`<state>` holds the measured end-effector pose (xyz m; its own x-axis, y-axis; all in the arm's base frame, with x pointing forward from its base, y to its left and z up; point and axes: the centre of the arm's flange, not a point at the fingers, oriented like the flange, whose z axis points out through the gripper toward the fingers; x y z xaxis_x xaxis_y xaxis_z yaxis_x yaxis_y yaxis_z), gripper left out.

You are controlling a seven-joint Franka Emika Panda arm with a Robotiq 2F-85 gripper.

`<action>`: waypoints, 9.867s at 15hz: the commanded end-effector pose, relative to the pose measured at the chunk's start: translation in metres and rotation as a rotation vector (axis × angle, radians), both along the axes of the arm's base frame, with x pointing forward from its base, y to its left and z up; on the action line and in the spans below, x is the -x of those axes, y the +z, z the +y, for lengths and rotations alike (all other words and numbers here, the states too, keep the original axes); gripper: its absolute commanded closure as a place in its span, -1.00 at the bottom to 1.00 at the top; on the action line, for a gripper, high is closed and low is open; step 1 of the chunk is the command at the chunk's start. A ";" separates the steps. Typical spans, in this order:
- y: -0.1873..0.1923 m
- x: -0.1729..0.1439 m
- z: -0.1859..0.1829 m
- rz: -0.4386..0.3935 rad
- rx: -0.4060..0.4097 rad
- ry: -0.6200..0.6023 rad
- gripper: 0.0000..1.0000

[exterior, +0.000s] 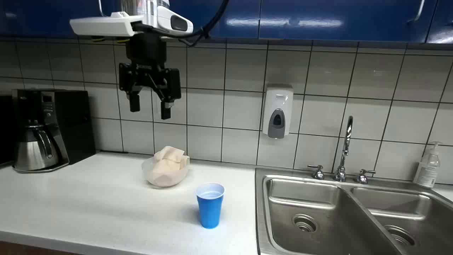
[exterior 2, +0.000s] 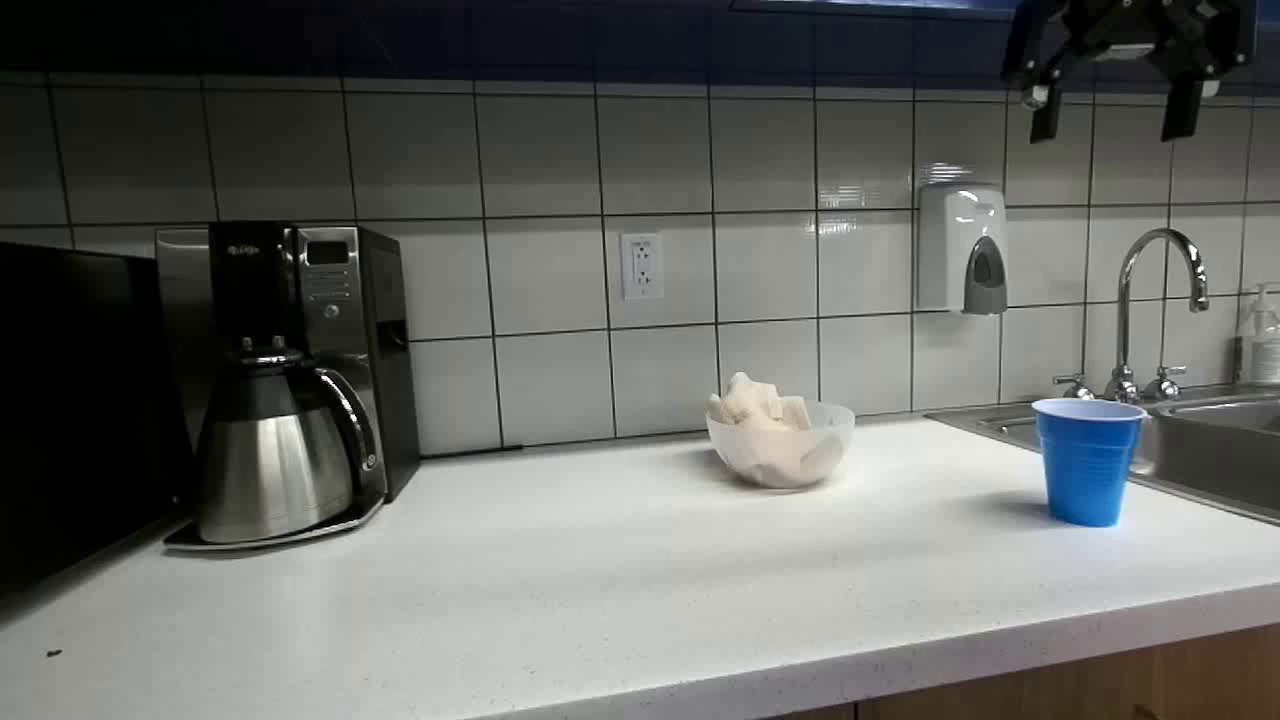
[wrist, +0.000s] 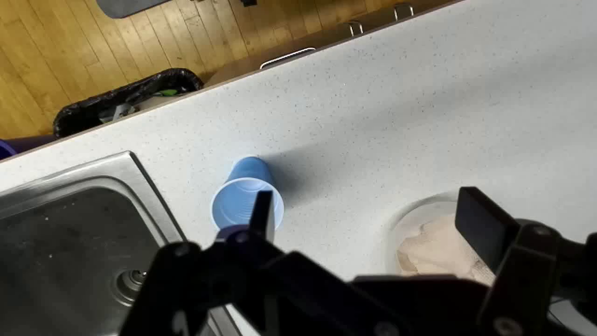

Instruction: Remove the cloth from the bowl

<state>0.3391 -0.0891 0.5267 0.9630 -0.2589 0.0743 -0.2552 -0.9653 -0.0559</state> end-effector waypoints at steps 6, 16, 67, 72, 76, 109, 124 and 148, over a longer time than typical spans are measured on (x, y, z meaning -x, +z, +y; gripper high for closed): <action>-0.005 0.001 0.003 0.000 0.007 0.007 -1.00; -0.085 -0.021 0.031 0.048 0.088 0.060 -1.00; -0.293 -0.272 0.130 -0.316 0.150 0.106 -1.00; -0.297 -0.292 0.133 -0.327 0.169 0.104 -1.00; -0.299 -0.301 0.135 -0.311 0.148 0.116 -1.00; -0.314 -0.292 0.119 -0.214 0.069 0.141 -1.00; -0.313 -0.287 0.112 -0.209 0.070 0.135 1.00; -0.162 -0.201 0.085 -0.279 0.103 0.077 0.97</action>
<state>0.5710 0.0004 0.3384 0.9316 -0.1575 0.3277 -0.1609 -0.9868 -0.0167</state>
